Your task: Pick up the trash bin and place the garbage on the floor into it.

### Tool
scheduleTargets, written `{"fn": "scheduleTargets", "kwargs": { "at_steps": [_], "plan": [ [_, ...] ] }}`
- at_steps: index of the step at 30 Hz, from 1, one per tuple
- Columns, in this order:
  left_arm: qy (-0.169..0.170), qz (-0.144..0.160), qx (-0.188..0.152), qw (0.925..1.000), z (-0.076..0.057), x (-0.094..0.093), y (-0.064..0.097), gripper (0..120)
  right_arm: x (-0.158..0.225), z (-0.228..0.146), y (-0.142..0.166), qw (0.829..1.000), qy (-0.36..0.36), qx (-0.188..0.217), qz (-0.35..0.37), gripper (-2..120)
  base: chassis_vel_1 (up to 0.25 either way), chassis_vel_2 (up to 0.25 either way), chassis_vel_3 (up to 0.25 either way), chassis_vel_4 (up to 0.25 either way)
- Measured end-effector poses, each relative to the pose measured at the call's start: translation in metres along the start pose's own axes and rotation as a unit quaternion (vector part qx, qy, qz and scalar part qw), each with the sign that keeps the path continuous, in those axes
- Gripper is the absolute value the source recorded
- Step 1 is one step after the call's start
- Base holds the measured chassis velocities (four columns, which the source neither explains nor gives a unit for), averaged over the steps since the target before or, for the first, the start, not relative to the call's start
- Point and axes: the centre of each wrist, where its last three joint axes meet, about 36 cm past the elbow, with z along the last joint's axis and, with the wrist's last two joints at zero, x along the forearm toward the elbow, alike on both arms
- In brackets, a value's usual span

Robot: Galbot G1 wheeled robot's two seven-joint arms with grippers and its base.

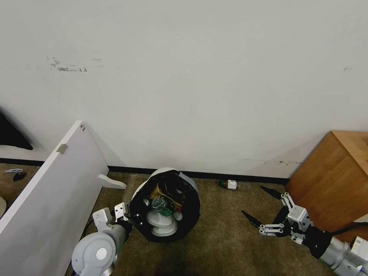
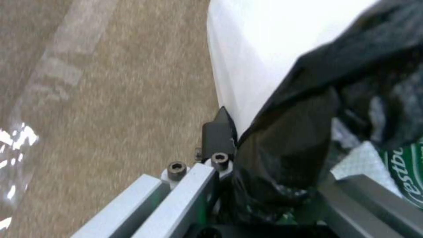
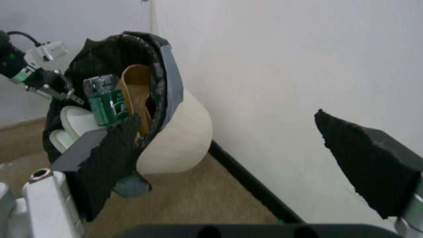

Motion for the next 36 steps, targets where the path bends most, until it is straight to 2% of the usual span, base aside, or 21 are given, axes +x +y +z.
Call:
{"fn": "scheduleTargets", "kwargs": {
  "at_steps": [9,29,36],
  "plan": [
    [-0.002,0.000,-0.001,1.0000,-0.0009,0.0001,0.0002,0,-0.0009,0.0004,0.0014,1.000,-0.004,-0.001,0.003,100,-0.130,0.138,0.135,-0.140],
    [0.000,-0.003,-0.003,1.0000,-0.0004,-0.0028,0.0028,0,-0.0015,0.0034,-0.0037,1.000,0.001,-0.005,-0.004,100,0.008,-0.006,-0.002,0.005],
    [0.001,-0.004,-0.004,1.0000,-0.0005,-0.0035,0.0027,0,-0.0025,0.0048,-0.0033,1.000,0.001,-0.007,-0.005,100,-0.073,0.082,0.084,-0.061]
  ]
}}
